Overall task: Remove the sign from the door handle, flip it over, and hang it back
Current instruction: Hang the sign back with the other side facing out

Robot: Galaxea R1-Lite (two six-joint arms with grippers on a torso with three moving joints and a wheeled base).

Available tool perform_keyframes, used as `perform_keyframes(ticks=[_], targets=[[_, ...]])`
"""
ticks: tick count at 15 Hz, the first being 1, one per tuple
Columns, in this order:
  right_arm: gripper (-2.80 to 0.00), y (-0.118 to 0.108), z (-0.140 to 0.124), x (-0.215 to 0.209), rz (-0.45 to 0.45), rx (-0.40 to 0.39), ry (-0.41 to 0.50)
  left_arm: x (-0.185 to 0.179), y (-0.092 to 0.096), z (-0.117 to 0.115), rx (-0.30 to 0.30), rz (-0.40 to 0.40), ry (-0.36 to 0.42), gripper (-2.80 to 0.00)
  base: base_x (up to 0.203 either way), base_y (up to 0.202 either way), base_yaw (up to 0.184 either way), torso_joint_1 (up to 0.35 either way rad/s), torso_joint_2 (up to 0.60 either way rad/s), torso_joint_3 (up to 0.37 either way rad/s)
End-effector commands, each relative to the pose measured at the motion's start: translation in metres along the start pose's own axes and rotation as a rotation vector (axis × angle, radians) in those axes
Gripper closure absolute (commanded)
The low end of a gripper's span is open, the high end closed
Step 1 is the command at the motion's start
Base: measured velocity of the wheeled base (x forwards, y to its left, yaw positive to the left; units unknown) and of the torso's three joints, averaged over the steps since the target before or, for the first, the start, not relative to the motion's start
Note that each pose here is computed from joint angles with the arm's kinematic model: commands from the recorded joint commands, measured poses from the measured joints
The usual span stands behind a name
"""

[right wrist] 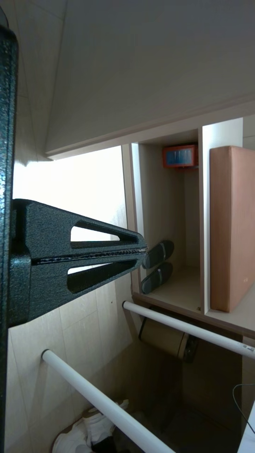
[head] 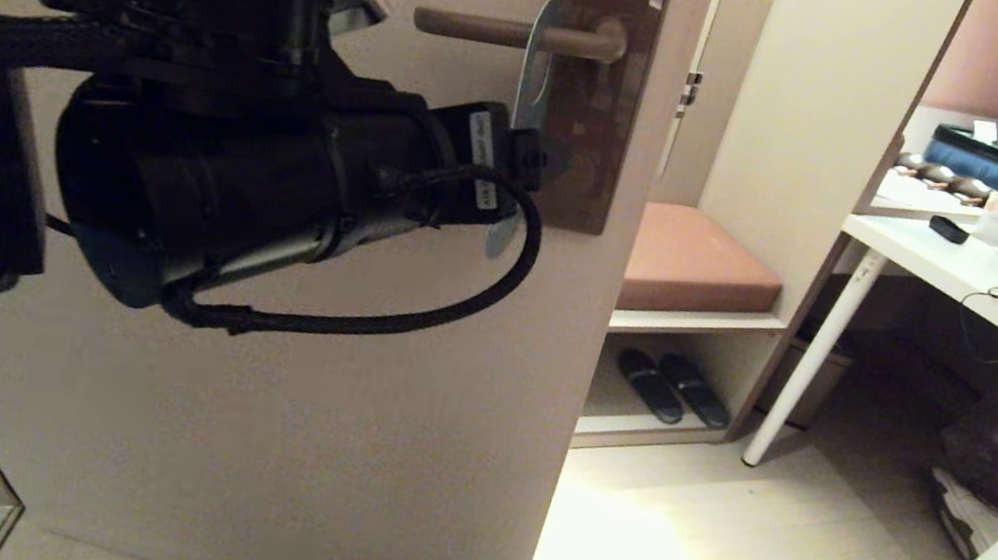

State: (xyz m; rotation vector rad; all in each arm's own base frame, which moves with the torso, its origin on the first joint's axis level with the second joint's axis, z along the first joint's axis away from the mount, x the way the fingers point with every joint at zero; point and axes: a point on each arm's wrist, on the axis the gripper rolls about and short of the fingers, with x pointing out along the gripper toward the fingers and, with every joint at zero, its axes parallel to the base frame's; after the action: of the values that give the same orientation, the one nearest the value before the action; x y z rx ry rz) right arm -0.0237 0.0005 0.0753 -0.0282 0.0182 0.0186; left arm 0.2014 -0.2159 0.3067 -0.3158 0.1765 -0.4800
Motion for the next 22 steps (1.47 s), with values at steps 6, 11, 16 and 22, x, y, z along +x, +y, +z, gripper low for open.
perform_keyframes(ticks=[6, 11, 16, 22], targets=[[0.0, 0.0, 0.0, 0.0, 0.0, -0.001, 0.001, -0.05, 0.023, 0.015, -0.021, 0.018, -0.057, 0.0, 0.0, 0.0, 0.0, 0.0, 0.0, 0.0], [0.0, 0.0, 0.0, 0.0, 0.0, -0.001, 0.0, -0.054, 0.028, 0.016, -0.021, 0.034, -0.064, 0.0, 0.0, 0.0, 0.0, 0.0, 0.0, 0.0], [0.0, 0.0, 0.0, 0.0, 0.0, -0.001, 0.001, -0.034, 0.027, 0.004, 0.01, 0.048, -0.018, 0.0, 0.0, 0.0, 0.0, 0.0, 0.0, 0.0], [0.0, 0.0, 0.0, 0.0, 0.001, -0.001, 0.001, 0.012, 0.019, -0.013, 0.029, 0.04, -0.001, 0.0, 0.0, 0.0, 0.0, 0.0, 0.0, 0.0]])
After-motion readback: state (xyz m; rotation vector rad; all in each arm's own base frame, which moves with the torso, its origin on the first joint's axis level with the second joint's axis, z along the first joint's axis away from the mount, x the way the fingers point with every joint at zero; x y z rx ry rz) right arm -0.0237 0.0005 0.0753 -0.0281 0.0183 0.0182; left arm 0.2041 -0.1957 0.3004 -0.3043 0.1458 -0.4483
